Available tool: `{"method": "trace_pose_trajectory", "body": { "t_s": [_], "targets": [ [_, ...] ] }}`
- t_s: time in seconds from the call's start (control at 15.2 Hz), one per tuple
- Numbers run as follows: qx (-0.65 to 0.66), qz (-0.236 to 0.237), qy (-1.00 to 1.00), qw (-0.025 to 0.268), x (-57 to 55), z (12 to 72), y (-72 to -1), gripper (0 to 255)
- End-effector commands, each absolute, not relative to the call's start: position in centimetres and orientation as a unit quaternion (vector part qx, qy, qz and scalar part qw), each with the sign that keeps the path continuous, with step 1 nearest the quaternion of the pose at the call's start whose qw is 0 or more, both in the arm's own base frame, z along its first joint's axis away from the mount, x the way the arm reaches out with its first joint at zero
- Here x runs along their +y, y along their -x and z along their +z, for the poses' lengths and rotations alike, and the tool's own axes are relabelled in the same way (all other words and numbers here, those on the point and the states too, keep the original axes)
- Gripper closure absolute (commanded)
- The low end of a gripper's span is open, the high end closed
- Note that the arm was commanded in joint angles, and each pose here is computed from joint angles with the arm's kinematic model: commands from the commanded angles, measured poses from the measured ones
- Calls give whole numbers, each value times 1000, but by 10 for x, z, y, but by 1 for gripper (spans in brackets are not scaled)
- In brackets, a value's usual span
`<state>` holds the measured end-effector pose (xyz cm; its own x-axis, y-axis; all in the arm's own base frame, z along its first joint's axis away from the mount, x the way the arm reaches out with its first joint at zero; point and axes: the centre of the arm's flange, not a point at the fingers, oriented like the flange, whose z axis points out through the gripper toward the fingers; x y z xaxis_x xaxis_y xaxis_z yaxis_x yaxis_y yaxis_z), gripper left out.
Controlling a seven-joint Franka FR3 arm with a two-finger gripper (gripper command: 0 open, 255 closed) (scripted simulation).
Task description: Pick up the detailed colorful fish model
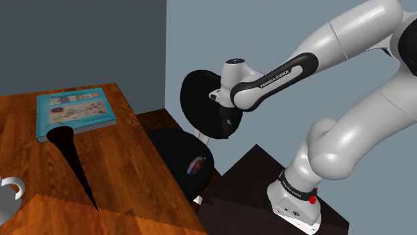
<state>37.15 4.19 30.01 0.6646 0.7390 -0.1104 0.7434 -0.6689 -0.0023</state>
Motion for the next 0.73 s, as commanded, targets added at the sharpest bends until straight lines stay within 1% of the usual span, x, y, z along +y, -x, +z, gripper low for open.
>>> {"method": "trace_pose_trajectory", "body": {
  "t_s": [0.0, 0.66],
  "targets": [
    [441, -44, -896, 21, 53, 276, -377, 0],
    [596, -15, -803, 18, 114, 165, -394, 0]
  ]
}}
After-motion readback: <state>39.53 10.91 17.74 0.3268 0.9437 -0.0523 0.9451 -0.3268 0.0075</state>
